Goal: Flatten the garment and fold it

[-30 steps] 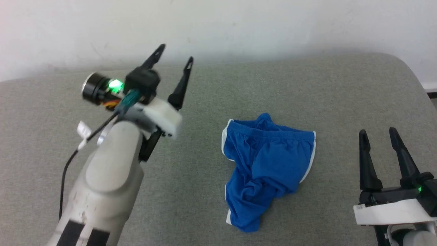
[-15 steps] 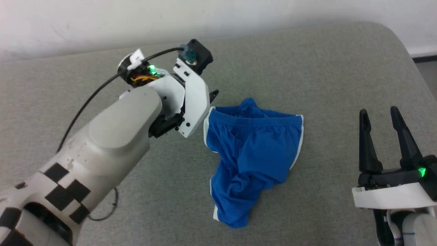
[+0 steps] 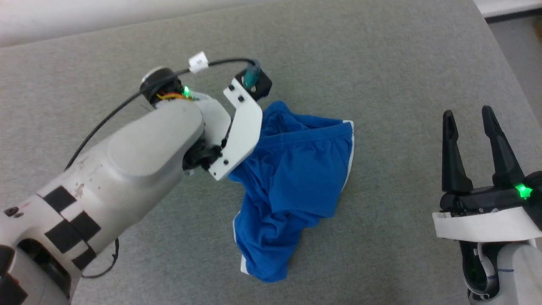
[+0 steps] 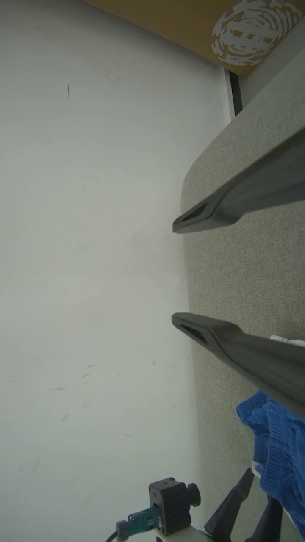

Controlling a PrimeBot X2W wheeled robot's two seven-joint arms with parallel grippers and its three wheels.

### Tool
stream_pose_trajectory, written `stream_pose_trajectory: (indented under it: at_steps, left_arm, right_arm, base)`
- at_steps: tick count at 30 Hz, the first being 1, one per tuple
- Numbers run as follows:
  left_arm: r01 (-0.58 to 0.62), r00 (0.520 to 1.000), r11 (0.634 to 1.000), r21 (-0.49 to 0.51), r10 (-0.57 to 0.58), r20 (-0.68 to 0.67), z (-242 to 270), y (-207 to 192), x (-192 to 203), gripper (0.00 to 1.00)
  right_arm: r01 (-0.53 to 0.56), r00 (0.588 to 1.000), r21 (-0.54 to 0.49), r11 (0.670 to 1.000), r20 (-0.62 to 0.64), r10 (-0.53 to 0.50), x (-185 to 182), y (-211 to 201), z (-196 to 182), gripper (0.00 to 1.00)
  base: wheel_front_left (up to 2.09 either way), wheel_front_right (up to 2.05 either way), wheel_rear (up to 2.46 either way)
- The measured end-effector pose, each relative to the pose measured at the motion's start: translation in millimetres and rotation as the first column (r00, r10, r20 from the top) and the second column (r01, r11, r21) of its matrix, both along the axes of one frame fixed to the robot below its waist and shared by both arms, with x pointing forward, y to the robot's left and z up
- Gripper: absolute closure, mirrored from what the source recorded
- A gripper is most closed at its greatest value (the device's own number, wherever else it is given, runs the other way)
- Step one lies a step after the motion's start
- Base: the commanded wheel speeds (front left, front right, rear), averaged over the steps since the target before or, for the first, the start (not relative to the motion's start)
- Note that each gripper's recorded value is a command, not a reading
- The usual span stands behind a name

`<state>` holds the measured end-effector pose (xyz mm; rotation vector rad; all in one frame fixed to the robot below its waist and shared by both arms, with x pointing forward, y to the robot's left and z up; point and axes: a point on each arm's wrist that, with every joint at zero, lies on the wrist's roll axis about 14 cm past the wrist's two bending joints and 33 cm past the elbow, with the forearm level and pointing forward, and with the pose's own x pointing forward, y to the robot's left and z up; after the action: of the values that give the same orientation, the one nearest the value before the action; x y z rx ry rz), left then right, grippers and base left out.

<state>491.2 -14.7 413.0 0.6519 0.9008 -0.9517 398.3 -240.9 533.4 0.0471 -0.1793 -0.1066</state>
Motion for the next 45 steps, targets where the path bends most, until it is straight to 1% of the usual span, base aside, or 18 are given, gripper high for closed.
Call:
stream_pose_trajectory:
  at_steps: [2,5,6,7,9,11,14,18,20,24,28,31,33,37,39,40,44,45]
  left_arm:
    - [0.036,0.999,0.998,0.045,-0.035,-0.037,-15.1,-1.6,-9.8,0.0]
    - [0.078,0.995,0.994,0.071,-0.073,-0.066,-26.0,-4.7,-16.8,0.01]
    - [0.083,0.994,0.994,0.072,-0.078,-0.071,-27.3,-4.8,-16.5,0.84]
    - [0.088,0.994,0.994,0.067,-0.083,-0.072,-28.3,-5.7,-16.2,1.0]
    - [0.1,0.993,0.994,0.047,-0.097,-0.068,-27.5,-8.9,-17.4,1.0]
    - [0.109,0.993,0.994,0.005,-0.109,-0.049,-24.3,-13.8,-18.6,1.0]
    - [0.089,0.996,0.991,-0.097,-0.091,-0.013,-15.1,-17.3,-15.0,1.0]
    - [0.048,0.998,0.972,-0.231,-0.037,0.052,8.6,-13.3,-7.0,1.0]
    - [0.02,0.995,0.966,-0.257,0.006,0.1,19.1,2.5,1.4,1.0]
    - [-0.092,0.97,0.951,-0.294,0.152,0.19,42.8,56.5,20.8,1.0]
    - [-0.234,0.931,0.927,-0.292,0.301,0.208,44.1,119.4,16.5,1.0]
    - [-0.358,0.885,0.894,-0.268,0.417,0.207,35.1,170.2,2.9,1.0]
    - [-0.449,0.847,0.855,-0.259,0.5,0.183,24.3,198.6,-11.7,1.0]
    - [-0.599,0.767,0.777,-0.193,0.626,0.139,-5.0,249.9,-49.7,1.0]
    - [-0.647,0.737,0.744,-0.167,0.666,0.11,-17.9,264.7,-68.2,1.0]
    - [-0.667,0.722,0.725,-0.171,0.686,0.093,-22.4,267.9,-75.1,1.0]
    - [-0.7,0.679,0.677,-0.227,0.729,0.08,-22.8,268.4,-80.0,1.0]
    - [-0.703,0.67,0.666,-0.25,0.738,0.083,-22.0,266.8,-80.1,0.75]
  right_arm:
    - [0.013,1.0,-0.001,1.0,-0.008,-0.013,0.4,-4.5,-2.5,0.0]
    - [0.033,0.999,-0.006,0.999,-0.03,-0.033,-1.0,-10.8,-9.2,0.0]
    - [0.039,0.999,-0.007,0.999,-0.036,-0.039,-1.5,-12.8,-10.9,0.0]
    - [0.046,0.998,-0.009,0.999,-0.042,-0.046,-1.7,-15.0,-12.7,0.0]
    - [0.053,0.997,-0.014,0.998,-0.048,-0.054,-1.3,-17.7,-14.8,0.0]
    - [0.05,0.997,-0.021,0.999,-0.05,-0.051,0.1,-16.8,-15.4,0.0]
    - [0.037,0.998,-0.031,0.999,-0.047,-0.039,2.4,-12.9,-14.4,0.0]
    - [0.017,0.999,-0.041,0.999,-0.03,-0.018,3.6,-5.9,-9.0,0.0]
    - [0.002,1.0,-0.041,0.999,-0.031,-0.003,2.6,-0.6,-9.3,0.0]
    - [-0.044,0.999,-0.027,0.999,-0.018,0.043,2.2,15.1,-6.2,0.0]
    - [-0.096,0.995,-0.02,0.995,-0.001,0.096,3.7,33.1,-1.4,0.0]
    - [-0.131,0.991,-0.018,0.991,0.017,0.132,5.8,45.1,3.6,0.0]
    - [-0.152,0.988,-0.016,0.988,0.032,0.152,7.8,52.2,8.2,0.0]
    - [-0.191,0.98,-0.019,0.981,0.052,0.192,10.6,66.0,14.4,0.0]
    - [-0.205,0.977,-0.019,0.979,0.06,0.206,11.4,71.0,17.0,0.0]
    - [-0.209,0.976,-0.019,0.978,0.063,0.21,11.6,72.5,18.0,0.0]
    - [-0.217,0.974,-0.021,0.976,0.059,0.218,8.9,75.4,17.5,0.0]
    - [-0.22,0.974,-0.023,0.975,0.054,0.221,7.6,76.3,16.2,0.0]
  base:
    - [0.0,0.0,0.0]
    - [0.0,0.0,0.0]
    - [0.0,0.0,0.0]
    - [0.0,0.0,0.0]
    - [0.0,0.0,0.0]
    - [0.0,0.0,0.0]
    - [0.0,0.0,0.0]
    - [0.0,0.0,0.0]
    - [0.0,0.0,0.0]
    - [0.0,0.0,0.0]
    - [0.0,0.0,0.0]
    - [0.0,0.0,0.0]
    - [0.0,0.0,0.0]
    - [0.0,0.0,0.0]
    - [0.0,0.0,0.0]
    - [0.0,0.0,0.0]
    - [0.0,0.0,0.0]
    - [0.0,0.0,0.0]
